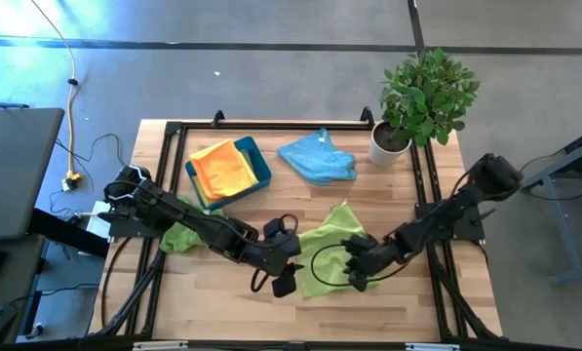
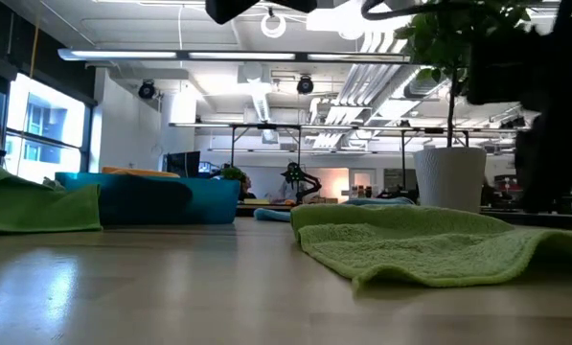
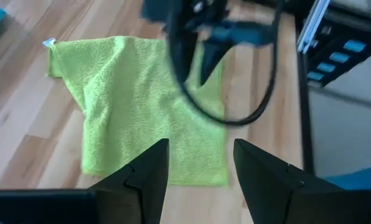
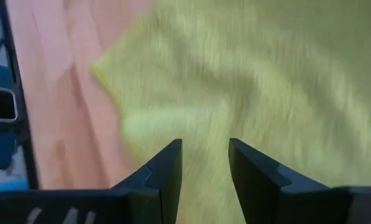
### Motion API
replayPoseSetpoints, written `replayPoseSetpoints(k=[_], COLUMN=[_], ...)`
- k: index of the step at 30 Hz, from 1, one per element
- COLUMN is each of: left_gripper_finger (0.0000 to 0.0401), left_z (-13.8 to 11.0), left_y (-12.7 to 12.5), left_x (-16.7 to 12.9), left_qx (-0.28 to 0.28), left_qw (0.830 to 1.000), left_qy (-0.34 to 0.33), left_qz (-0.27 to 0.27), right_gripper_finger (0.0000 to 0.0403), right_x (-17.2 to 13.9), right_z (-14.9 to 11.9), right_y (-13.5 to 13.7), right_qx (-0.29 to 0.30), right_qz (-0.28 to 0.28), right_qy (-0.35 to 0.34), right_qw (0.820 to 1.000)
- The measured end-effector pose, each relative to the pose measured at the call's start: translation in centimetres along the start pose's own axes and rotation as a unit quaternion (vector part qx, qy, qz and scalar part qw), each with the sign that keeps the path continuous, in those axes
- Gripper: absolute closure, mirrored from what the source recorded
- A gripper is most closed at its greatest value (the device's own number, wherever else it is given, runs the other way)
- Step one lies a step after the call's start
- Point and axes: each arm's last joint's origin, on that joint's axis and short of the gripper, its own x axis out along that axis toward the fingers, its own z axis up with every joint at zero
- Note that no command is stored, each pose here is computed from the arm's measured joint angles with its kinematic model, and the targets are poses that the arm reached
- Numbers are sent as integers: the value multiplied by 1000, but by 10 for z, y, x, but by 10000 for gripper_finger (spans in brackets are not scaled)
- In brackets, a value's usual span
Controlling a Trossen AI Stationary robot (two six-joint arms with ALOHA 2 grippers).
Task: Fold microfiber towels
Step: Fold the right green microfiber cloth
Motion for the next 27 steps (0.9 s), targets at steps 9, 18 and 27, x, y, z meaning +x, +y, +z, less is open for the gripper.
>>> replayPoseSetpoints(k=[9, 18, 27], left_gripper_finger=[231, 231, 231], left_z=[-4, -28, -53], left_y=[17, 40, 46], left_x=[39, 102, 135], left_qx=[73, 83, 46], left_qw=[996, 988, 984], left_qy=[29, 92, 150], left_qz=[37, 91, 87], right_gripper_finger=[281, 281, 281], right_x=[-17, -12, -8], right_z=[-37, -36, -8], right_y=[-3, -29, -48], right_qx=[76, 51, -63], right_qz=[-185, -264, -333], right_qy=[32, -36, -69], right_qw=[979, 963, 938])
